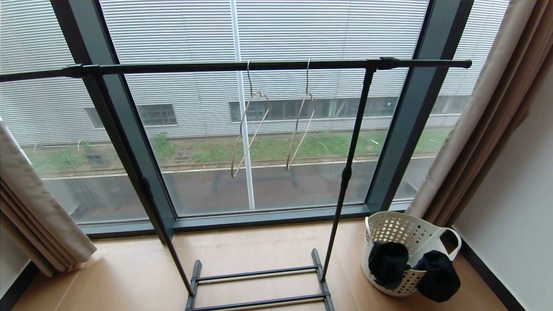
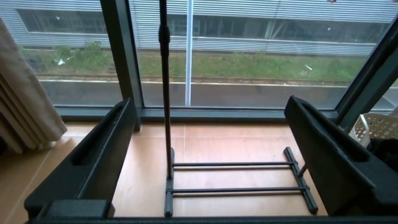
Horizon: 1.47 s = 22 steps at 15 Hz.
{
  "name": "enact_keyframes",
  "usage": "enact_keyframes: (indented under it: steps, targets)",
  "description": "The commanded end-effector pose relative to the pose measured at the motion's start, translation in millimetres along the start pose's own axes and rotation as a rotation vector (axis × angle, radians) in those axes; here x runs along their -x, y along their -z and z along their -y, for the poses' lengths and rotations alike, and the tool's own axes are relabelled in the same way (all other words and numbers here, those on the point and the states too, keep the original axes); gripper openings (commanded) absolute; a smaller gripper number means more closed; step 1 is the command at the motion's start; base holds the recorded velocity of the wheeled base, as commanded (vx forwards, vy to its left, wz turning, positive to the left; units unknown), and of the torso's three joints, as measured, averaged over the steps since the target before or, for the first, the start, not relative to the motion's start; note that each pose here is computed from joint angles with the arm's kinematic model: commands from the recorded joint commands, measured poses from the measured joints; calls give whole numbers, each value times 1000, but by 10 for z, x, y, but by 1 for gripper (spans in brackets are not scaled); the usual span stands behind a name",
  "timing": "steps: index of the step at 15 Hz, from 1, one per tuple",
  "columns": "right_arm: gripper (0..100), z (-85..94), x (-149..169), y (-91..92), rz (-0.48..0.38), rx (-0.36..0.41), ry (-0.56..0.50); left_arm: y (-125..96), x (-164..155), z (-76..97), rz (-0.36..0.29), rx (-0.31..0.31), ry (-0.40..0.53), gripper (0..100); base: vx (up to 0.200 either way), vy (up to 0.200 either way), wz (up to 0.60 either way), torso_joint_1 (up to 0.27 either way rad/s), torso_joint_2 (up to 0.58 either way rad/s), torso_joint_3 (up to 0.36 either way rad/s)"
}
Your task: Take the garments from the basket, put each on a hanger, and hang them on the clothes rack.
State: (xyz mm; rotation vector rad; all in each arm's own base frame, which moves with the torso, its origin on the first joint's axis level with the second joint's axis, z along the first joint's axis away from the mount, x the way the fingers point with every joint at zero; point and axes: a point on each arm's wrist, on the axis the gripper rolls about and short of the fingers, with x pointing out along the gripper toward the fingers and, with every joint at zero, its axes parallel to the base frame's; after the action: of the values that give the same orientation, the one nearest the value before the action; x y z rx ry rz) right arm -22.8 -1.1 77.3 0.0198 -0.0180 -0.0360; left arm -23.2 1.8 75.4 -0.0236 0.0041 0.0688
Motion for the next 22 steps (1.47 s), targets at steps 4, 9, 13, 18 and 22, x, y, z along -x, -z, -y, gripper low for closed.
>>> enact_keyframes:
  steps: [4,9,13,18,22]
  targets:
    - [100,0,0,0,1,4,-1,0,-1,0,-1,2,0,100,0,0,0,-249,551,295]
    - [100,0,0,0,1,2,-1,0,-1,0,-1,1,0,100,0,0,0,-228,516,287]
    - [100,0,0,0,1,2,-1,0,-1,0,-1,2,0,100,0,0,0,-207,494,284]
    - [100,0,0,0,1,4,-1,1,-1,0,-3,-1,1,100,0,0,0,-191,478,285]
    - [100,0,0,0,1,4,-1,1,-1,0,-3,-1,0,100,0,0,-300,-67,176,110]
